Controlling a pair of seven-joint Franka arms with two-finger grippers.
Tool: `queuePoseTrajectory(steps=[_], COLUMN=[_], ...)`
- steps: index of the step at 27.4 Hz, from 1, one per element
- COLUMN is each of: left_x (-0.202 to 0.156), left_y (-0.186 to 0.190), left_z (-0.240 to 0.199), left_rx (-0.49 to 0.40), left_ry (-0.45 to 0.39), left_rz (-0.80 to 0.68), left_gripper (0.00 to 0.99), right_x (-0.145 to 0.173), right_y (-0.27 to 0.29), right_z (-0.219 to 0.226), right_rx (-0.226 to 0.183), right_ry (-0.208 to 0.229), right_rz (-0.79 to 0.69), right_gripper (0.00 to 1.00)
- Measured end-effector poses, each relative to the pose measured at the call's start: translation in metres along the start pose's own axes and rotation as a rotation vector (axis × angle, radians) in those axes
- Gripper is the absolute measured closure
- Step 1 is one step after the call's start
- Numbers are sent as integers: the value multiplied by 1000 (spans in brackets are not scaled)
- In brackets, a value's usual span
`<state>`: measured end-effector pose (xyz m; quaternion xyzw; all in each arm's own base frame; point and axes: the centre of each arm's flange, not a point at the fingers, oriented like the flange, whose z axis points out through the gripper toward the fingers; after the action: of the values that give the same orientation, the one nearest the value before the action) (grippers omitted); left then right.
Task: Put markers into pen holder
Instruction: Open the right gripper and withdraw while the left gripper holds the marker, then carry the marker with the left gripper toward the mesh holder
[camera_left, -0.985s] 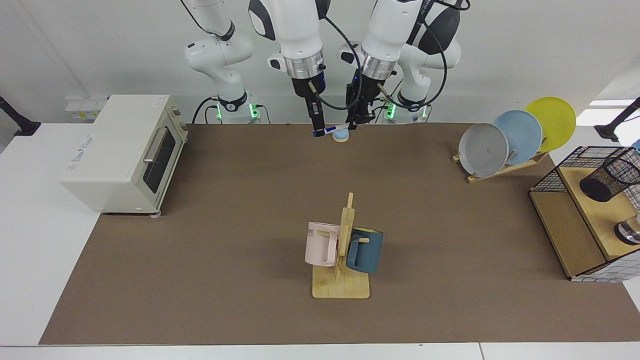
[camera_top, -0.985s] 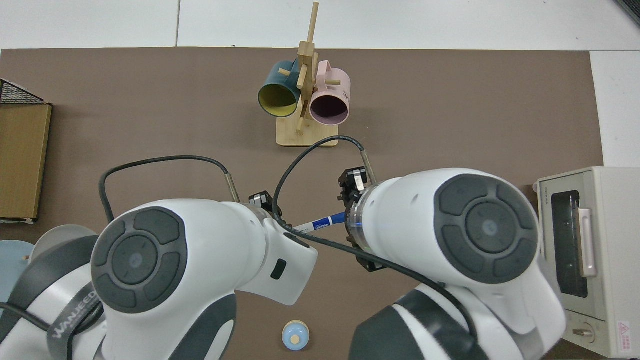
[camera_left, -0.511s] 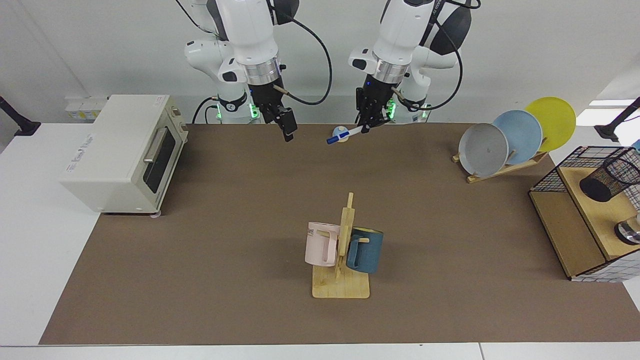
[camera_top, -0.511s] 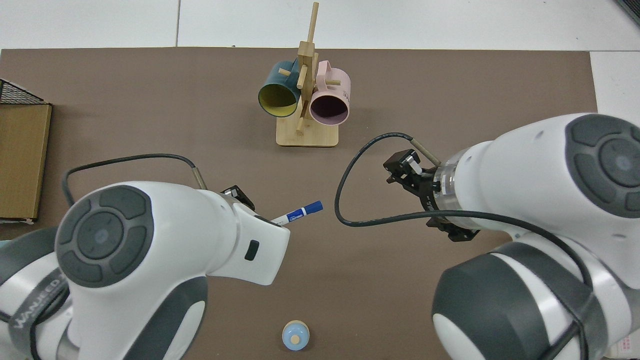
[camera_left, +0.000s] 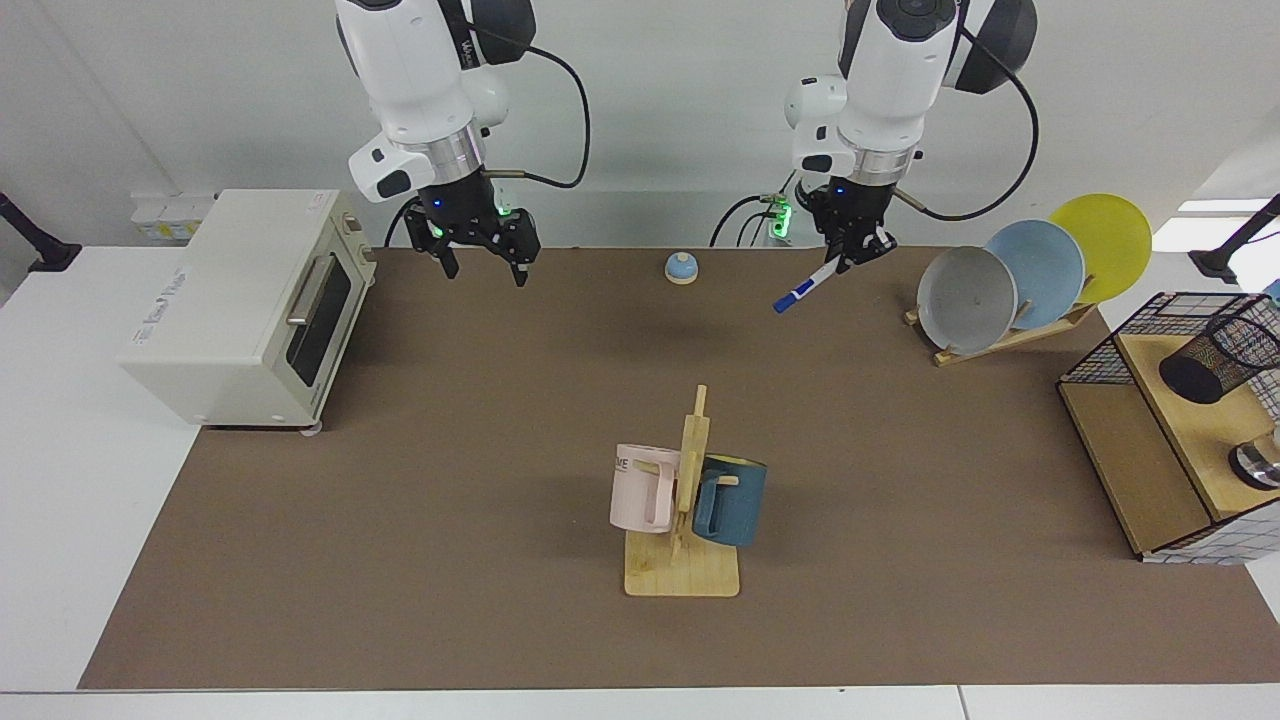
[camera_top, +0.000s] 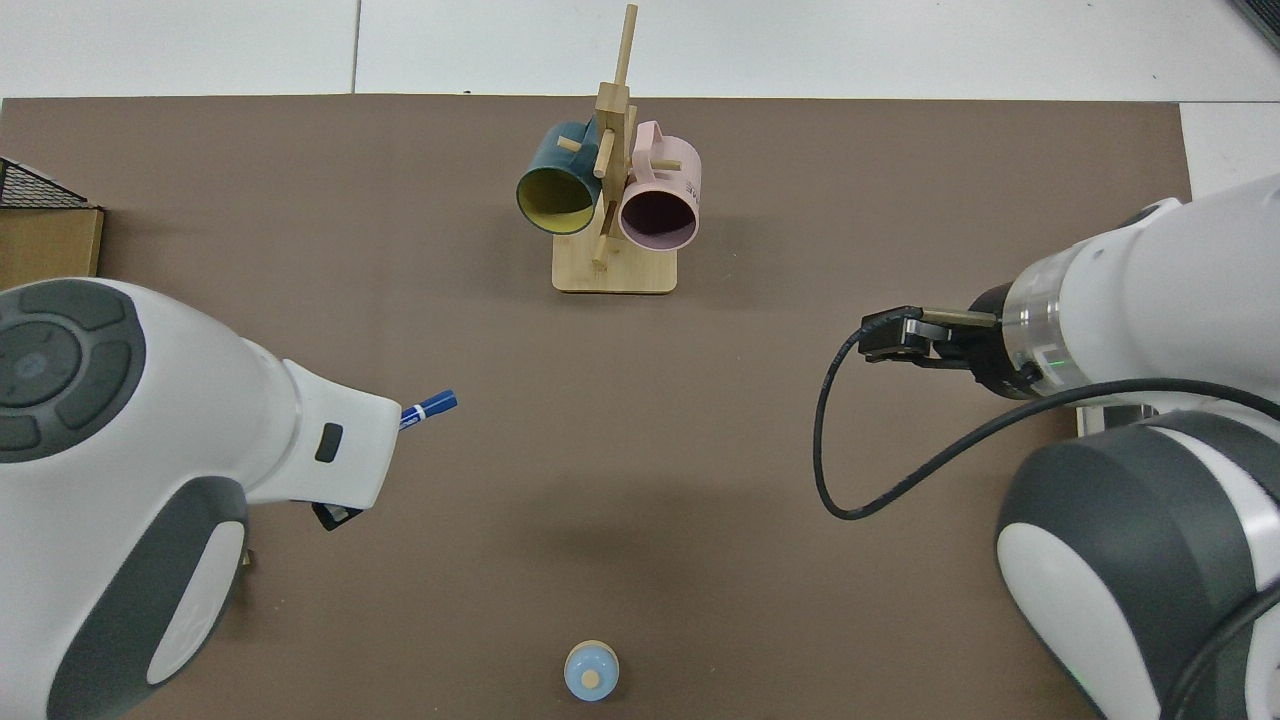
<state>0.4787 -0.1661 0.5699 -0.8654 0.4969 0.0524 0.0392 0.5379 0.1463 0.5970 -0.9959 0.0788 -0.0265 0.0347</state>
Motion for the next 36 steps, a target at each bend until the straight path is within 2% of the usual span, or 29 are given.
queuePoseTrajectory(steps=[5, 10, 18, 24, 36], left_x=[-25, -51, -83, -100, -139], left_y=[-23, -48, -69, -76, -104], left_z=[-1, -14, -19, -32, -75], left_rx=[41, 136, 176, 243, 404], left_ry=[-56, -124, -208, -306, -513], left_rz=[-55, -114, -174, -195, -57], left_gripper=[815, 815, 815, 815, 815], right_x=[3, 9, 27, 33, 12], right_y=[8, 17, 22, 19, 35], right_z=[0, -1, -26, -31, -34], right_rx=[-38, -60, -78, -77, -101], right_ry=[12, 19, -25, -38, -83], right_rz=[-107, -168, -209, -210, -144], right_gripper=[0, 0, 0, 0, 0])
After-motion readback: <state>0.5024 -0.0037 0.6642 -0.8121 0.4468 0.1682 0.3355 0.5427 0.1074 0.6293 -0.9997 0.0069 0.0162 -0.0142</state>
